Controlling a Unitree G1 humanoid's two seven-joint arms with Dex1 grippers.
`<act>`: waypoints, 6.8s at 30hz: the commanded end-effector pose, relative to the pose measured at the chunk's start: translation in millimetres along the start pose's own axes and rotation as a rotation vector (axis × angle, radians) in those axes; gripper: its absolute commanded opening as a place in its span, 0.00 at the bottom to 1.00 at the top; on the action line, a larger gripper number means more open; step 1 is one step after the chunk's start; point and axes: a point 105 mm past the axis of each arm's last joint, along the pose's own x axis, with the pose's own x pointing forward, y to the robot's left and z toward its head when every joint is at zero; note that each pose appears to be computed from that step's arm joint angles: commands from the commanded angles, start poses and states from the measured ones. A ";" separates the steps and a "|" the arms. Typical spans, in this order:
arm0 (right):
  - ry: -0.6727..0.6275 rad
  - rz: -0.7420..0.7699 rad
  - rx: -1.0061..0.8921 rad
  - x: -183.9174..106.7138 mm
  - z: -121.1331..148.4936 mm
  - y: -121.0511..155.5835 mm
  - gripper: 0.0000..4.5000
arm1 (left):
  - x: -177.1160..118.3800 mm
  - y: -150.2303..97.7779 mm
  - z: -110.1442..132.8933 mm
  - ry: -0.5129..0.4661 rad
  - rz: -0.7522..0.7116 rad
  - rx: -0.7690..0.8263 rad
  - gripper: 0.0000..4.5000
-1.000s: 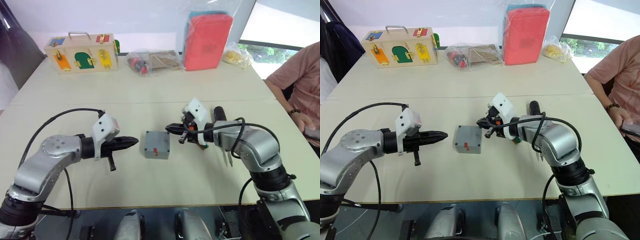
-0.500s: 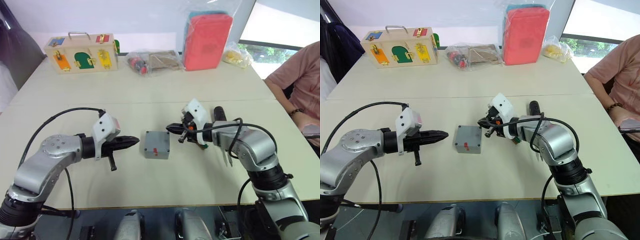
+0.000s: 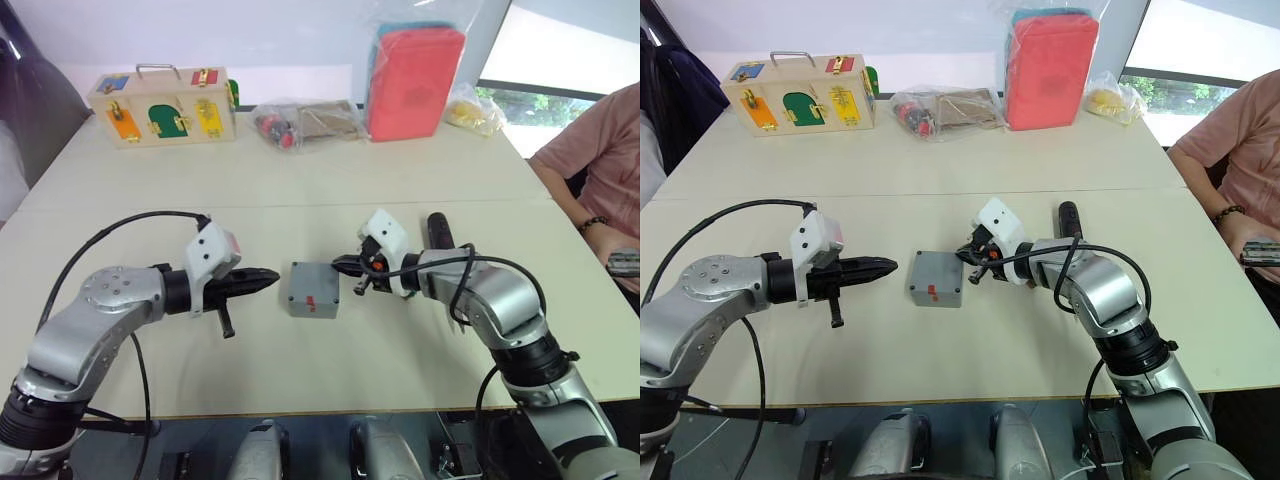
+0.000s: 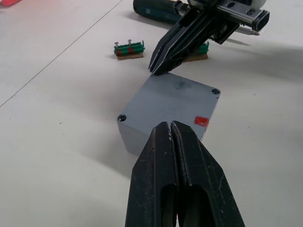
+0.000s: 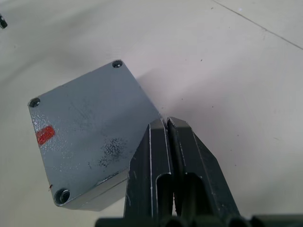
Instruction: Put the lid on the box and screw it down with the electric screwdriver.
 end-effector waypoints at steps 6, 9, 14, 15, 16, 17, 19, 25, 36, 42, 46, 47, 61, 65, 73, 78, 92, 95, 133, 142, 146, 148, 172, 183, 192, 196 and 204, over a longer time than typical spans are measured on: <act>-0.038 0.033 -0.033 -4.0 7.3 6.0 0.63 | -4.5 1.2 10.8 -0.026 0.005 0.042 0.00; -0.060 -0.004 -0.058 -21.3 19.5 -1.4 0.87 | -1.4 2.6 12.5 -0.034 0.000 0.048 0.00; -0.085 -0.151 -0.029 -60.5 39.1 -26.4 0.99 | 4.2 2.2 19.7 -0.062 -0.026 0.056 0.00; -0.077 -0.164 -0.022 -66.4 39.9 -28.8 0.99 | 5.0 2.0 20.9 -0.068 -0.031 0.056 0.00; -0.032 -0.196 -0.014 -77.8 37.4 -35.7 0.99 | 7.1 2.1 23.2 -0.077 -0.041 0.062 0.00; 0.012 -0.225 -0.006 -87.4 34.8 -41.6 0.99 | 9.3 2.4 24.9 -0.084 -0.049 0.067 0.00; 0.090 -0.270 0.033 -103.4 29.2 -53.6 0.99 | 13.7 3.1 27.8 -0.099 -0.063 0.076 0.00; 0.378 -0.413 0.151 -134.6 -1.6 -91.6 0.99 | 23.8 5.6 31.0 -0.133 -0.082 0.096 0.00; 0.563 -0.422 0.478 -122.9 -35.8 -124.6 0.99 | 33.6 7.9 33.7 -0.174 -0.056 0.108 0.00; 0.644 -0.350 0.477 -103.6 -47.8 -119.4 0.99 | 34.4 4.3 33.0 -0.187 -0.039 0.104 0.00; 0.705 -0.321 0.473 -93.9 -58.8 -115.8 0.99 | 34.4 1.0 31.3 -0.191 -0.029 0.098 0.00; 0.716 -0.311 0.465 -91.9 -59.8 -114.8 0.92 | 33.9 1.1 30.9 -0.190 -0.024 0.098 0.00; 0.529 -0.401 0.186 -97.2 -1.8 -151.2 0.34 | 29.2 10.1 33.2 -0.174 -0.004 0.127 0.00; 0.284 -0.326 0.090 -96.6 49.5 -139.3 0.34 | 25.3 12.9 32.9 -0.150 -0.011 0.135 0.00; -0.565 -0.068 -0.117 -89.2 148.4 -47.5 0.34 | 16.3 19.8 26.9 -0.084 -0.056 0.126 0.00; -0.803 0.014 -0.111 -81.8 153.7 -5.3 0.34 | 22.6 12.5 17.6 -0.050 -0.133 0.106 0.00; -0.786 -0.012 -0.066 -42.5 105.9 27.5 0.34 | 66.5 4.9 -15.1 -0.018 -0.181 0.002 0.00; -0.776 -0.034 -0.054 -40.6 100.7 24.1 0.34 | 69.0 4.8 -17.6 -0.015 -0.179 -0.002 0.00; -0.462 -0.098 0.146 -7.0 17.1 16.9 0.34 | 66.0 -4.7 -36.5 0.029 -0.163 0.002 0.00; -0.350 -0.135 0.157 3.6 -4.5 11.6 0.34 | 66.6 -3.9 -44.8 0.063 -0.151 0.018 0.00; -0.307 -0.149 0.192 5.1 -14.0 9.0 0.34 | 66.7 -3.8 -45.9 0.068 -0.153 0.020 0.00; -0.283 -0.157 0.196 5.9 -18.5 8.7 0.34 | 66.7 -3.8 -46.9 0.069 -0.155 0.018 0.00; -0.718 -0.124 0.003 -65.9 110.7 7.6 0.34 | 52.3 -5.5 2.7 -0.070 -0.141 0.094 0.00; -0.270 -0.318 0.208 -126.9 106.0 -69.8 0.34 | 19.8 2.5 59.4 -0.196 -0.128 0.171 0.00; 0.274 -0.396 0.474 -154.5 29.8 -97.9 0.34 | -1.6 -8.2 57.3 -0.154 -0.188 0.182 0.00; 0.402 -0.434 0.570 -147.5 -2.2 -109.2 0.34 | -3.6 -12.9 53.5 -0.149 -0.191 0.172 0.00; 0.533 -0.501 0.619 -130.7 -49.6 -131.6 0.34 | -1.6 -15.0 52.0 -0.147 -0.109 0.158 0.00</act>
